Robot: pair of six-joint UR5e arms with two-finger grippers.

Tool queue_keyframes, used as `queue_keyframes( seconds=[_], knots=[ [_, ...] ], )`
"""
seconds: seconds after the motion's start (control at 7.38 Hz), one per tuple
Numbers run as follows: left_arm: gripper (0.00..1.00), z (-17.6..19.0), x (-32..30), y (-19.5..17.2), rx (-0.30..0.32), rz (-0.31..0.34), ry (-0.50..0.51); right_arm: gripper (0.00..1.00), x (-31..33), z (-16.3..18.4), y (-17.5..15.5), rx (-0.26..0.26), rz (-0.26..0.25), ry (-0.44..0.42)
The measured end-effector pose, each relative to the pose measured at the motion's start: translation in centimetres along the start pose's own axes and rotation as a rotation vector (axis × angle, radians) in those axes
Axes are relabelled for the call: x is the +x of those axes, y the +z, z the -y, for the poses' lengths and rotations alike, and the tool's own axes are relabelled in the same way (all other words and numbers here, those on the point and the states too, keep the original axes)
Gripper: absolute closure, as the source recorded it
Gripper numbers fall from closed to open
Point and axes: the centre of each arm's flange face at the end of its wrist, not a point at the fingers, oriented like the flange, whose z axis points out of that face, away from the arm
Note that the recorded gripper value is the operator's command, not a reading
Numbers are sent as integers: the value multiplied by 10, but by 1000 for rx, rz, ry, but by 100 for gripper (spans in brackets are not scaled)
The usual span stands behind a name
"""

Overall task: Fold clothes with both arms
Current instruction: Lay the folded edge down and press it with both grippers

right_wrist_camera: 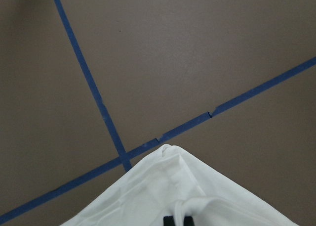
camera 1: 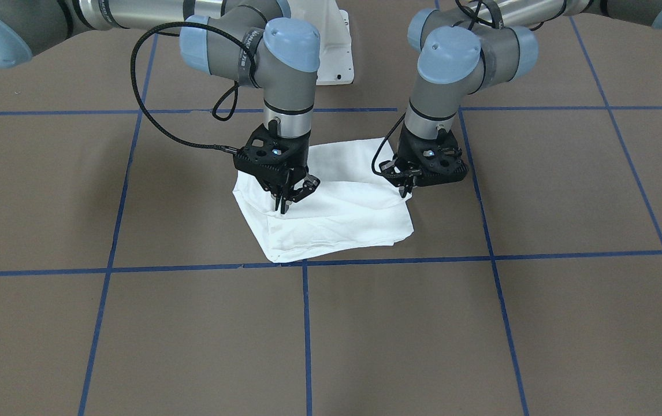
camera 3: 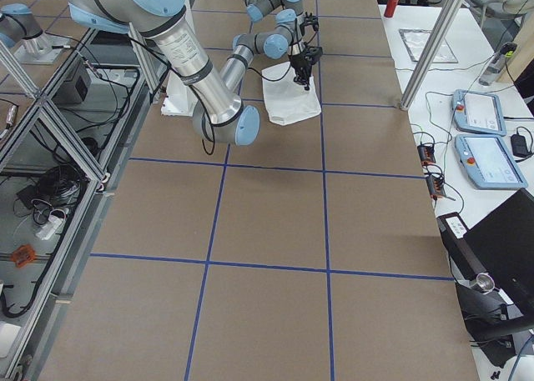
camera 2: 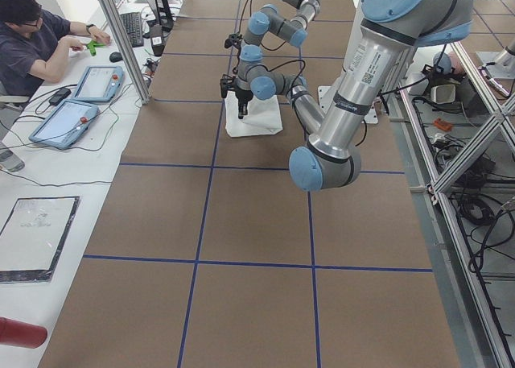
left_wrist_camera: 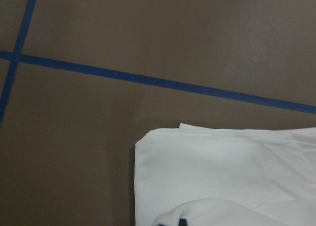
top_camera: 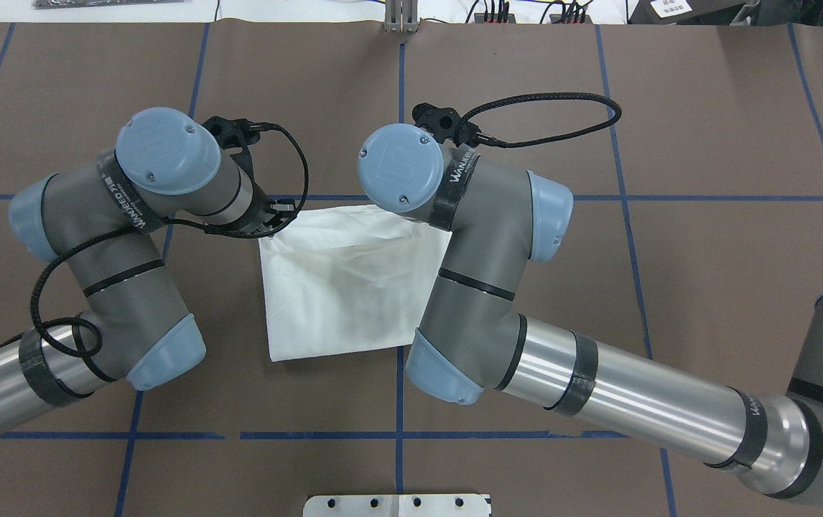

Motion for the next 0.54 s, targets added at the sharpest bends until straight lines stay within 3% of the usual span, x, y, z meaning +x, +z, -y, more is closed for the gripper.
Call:
queue_keyframes(
  seconds=[0.14, 0.27, 0.41, 0.54],
  knots=[
    [100, 4, -1, 10, 8, 9, -1, 100, -6, 1, 12, 1, 0, -3],
    [38, 7, -2, 15, 12, 10, -1, 39, -10, 0, 27, 1, 15, -6],
    [0, 8, -2, 15, 15, 6, 0, 1, -12, 1, 38, 2, 27, -15],
    [0, 8, -2, 13, 17, 1, 0, 0, -13, 3, 43, -1, 33, -32]
  ],
)
